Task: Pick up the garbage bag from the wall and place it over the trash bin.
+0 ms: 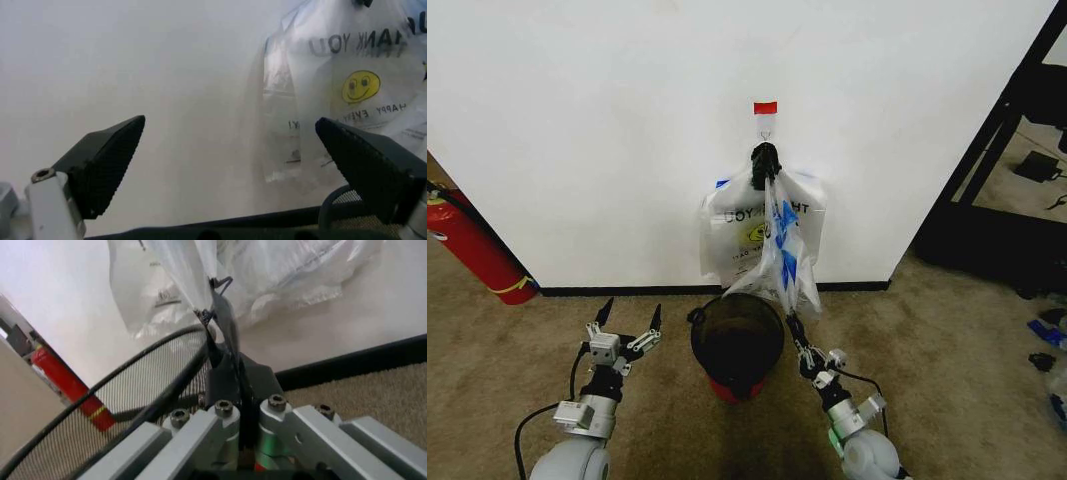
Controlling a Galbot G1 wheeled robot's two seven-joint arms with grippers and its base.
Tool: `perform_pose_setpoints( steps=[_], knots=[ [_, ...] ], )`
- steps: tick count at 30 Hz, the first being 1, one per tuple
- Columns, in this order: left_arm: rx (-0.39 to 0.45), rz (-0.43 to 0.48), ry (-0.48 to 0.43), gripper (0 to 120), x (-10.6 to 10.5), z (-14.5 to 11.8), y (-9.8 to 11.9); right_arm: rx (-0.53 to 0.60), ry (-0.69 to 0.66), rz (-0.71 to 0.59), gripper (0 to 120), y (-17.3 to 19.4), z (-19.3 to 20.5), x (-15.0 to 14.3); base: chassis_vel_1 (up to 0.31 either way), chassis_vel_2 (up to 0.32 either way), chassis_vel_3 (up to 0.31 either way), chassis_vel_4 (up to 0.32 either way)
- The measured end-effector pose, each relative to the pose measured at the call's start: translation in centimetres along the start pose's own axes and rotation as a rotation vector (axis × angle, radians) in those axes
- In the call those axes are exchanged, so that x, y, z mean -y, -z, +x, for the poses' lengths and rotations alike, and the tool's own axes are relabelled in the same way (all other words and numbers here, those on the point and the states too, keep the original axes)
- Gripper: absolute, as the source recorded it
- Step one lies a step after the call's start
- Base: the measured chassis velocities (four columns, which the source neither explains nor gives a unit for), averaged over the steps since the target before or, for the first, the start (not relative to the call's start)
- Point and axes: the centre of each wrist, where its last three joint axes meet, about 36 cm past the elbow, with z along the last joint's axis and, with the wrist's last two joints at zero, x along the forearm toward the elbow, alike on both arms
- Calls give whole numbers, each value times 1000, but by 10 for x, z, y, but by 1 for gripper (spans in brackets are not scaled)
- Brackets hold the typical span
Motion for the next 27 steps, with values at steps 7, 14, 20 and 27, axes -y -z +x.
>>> perform_pose_setpoints(
  steps=[7,14,20,27],
  knots=[
    [3,-3,-2,100,-2,1,1,-29,8,39,0,-2,18,4,0,0,0,0],
    [7,-4,-3,100,-2,2,2,-13,28,53,0,2,22,5,0,0,0,0],
    [23,-12,1,100,-8,-2,6,75,146,150,0,26,-8,9,0,0,0,0],
    [72,-3,-26,100,-8,-17,12,120,301,317,15,55,-37,22,0,0,0,0]
  ],
)
